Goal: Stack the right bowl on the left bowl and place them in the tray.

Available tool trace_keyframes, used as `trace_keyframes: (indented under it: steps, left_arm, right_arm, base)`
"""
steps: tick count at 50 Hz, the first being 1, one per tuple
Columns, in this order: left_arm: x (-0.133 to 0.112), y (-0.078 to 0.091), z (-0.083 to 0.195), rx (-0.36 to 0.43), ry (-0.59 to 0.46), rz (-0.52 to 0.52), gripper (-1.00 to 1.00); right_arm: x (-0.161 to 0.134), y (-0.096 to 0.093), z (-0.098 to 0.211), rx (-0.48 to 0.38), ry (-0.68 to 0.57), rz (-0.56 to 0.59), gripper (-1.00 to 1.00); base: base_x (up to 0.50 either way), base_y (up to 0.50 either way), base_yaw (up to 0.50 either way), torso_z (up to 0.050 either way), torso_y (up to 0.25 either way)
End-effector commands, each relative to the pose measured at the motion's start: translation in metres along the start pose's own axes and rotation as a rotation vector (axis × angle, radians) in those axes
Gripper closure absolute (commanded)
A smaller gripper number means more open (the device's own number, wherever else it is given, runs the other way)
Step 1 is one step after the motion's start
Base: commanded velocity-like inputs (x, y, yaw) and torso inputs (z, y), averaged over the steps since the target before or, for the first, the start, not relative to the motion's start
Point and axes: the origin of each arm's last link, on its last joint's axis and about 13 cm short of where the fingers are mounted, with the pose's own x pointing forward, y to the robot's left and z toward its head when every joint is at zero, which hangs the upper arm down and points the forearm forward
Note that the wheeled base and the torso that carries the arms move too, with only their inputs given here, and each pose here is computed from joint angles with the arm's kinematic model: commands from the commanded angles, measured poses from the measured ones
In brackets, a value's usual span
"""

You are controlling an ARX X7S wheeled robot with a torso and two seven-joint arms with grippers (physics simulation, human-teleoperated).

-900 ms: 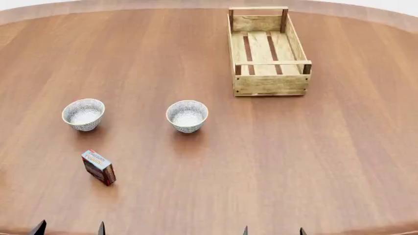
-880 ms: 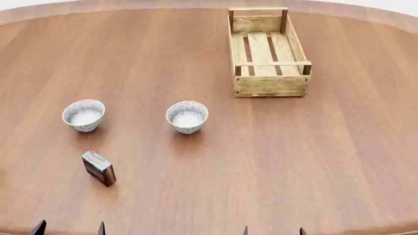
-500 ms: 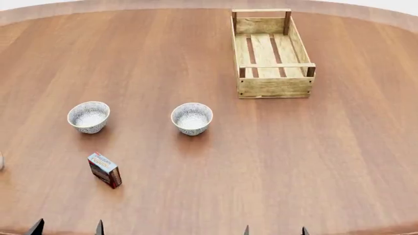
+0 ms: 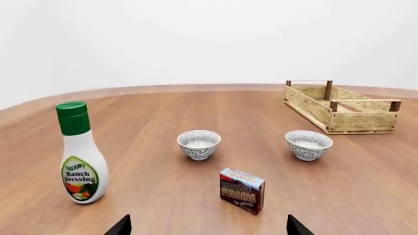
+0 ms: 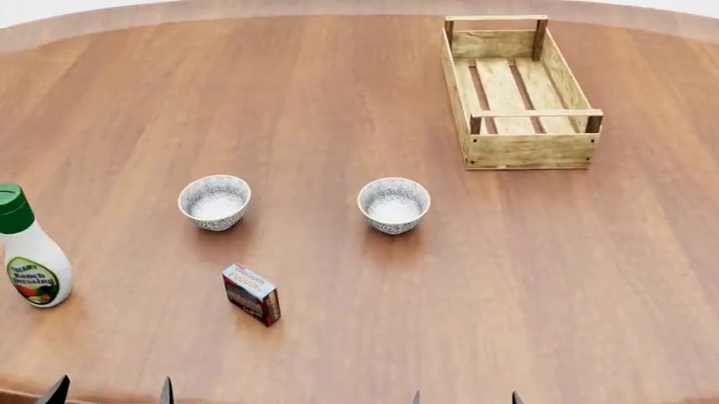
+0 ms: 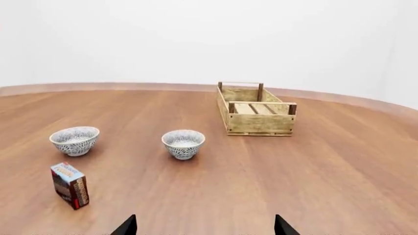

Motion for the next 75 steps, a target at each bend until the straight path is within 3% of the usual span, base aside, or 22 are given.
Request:
trace_keyframes:
  steps: [1, 34, 38, 40, 41, 47, 57, 62, 75]
  left_arm:
    - [0.0, -0.001, 0.001, -0.007, 0.019, 0.001, -1.0]
    - [-0.003, -0.002, 0.003, 0.003, -0.002, 0.009, -1.0]
    - [-0.004, -0.002, 0.005, -0.03, 0.022, 0.009, -1.0]
    - [-0.001, -0.002, 0.015, -0.013, 0.009, 0.028, -1.0]
    - [0.002, -0.001, 0.022, -0.045, 0.022, 0.048, -1.0]
    - [0.015, 0.003, 0.068, -0.01, -0.012, 0.055, -1.0]
    - [0.031, 0.001, 0.143, 0.009, -0.107, 0.004, -1.0]
    - [0.033, -0.001, 0.165, 0.019, -0.149, -0.01, -1.0]
    - [0.029, -0.002, 0.197, 0.046, -0.229, -0.002, -1.0]
  right_arm:
    - [-0.001, 0.001, -0.001, -0.005, 0.009, 0.004, -1.0]
    - [-0.005, 0.002, 0.003, -0.018, 0.013, 0.01, -1.0]
    - [-0.004, 0.002, 0.007, -0.026, 0.023, 0.001, -1.0]
    - [0.001, 0.001, 0.022, 0.012, 0.032, 0.011, -1.0]
    - [0.004, 0.001, 0.025, -0.003, 0.034, 0.002, -1.0]
    - [0.015, -0.002, 0.064, -0.014, 0.042, 0.02, -1.0]
    - [0.03, -0.005, 0.156, -0.014, -0.031, 0.052, -1.0]
    - [0.032, -0.005, 0.176, -0.06, -0.091, 0.031, -1.0]
    - [0.033, -0.012, 0.207, -0.044, -0.142, -0.007, -1.0]
  base:
    - [0.0, 0.0, 0.0, 0.0, 0.0]
    - [0.09, 0.0, 0.0, 0.0, 0.0]
    - [0.0, 0.0, 0.0, 0.0, 0.0]
    - [0.0, 0.0, 0.0, 0.0, 0.0]
    - [0.0, 0.0, 0.0, 0.0, 0.0]
    - [0.0, 0.0, 0.0, 0.0, 0.0]
    - [0.0, 0.0, 0.0, 0.0, 0.0]
    - [0.0, 0.0, 0.0, 0.0, 0.0]
    - [0.0, 0.0, 0.0, 0.0, 0.0]
